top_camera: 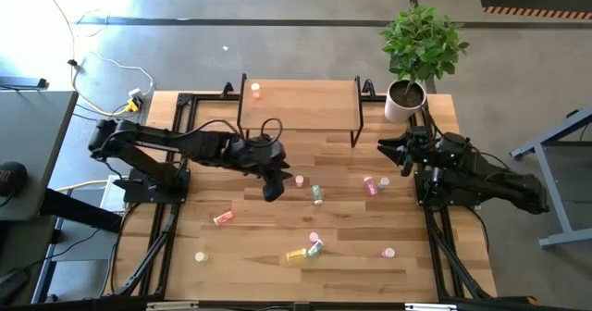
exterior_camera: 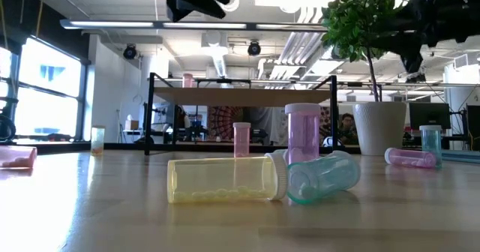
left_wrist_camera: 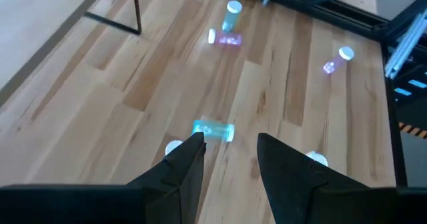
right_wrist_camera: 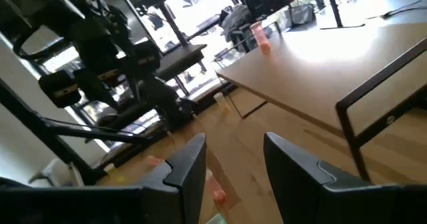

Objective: Pick and place medicine bottles onto shelf by color
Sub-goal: Put the top right blue pill bottle on the shelf

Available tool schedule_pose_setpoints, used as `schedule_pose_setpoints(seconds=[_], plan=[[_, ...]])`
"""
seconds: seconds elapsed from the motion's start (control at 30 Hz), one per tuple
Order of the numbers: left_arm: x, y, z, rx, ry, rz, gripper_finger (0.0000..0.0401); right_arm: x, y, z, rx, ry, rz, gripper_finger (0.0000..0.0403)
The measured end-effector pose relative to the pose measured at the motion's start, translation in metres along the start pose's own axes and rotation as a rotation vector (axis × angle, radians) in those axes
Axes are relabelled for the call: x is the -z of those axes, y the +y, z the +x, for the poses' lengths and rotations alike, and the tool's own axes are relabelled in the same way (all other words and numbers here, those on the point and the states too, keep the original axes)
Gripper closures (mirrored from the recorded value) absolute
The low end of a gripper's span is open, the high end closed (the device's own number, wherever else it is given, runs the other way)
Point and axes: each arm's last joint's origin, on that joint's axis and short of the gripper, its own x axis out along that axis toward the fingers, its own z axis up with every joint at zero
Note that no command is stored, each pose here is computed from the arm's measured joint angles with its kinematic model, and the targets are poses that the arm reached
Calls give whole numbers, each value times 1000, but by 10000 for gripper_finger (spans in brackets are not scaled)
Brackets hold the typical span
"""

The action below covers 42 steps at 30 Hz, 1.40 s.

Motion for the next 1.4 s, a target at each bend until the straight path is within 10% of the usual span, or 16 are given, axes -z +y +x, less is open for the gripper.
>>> schedule_pose_setpoints(seconds=[0.53,1.4], plan=[[50,26,-43,122,-256,24,272,-45,23,-24,336,419,170,261],[84,43,-71,295,-510,-6,272,-20,15,27,626,944,543,261]])
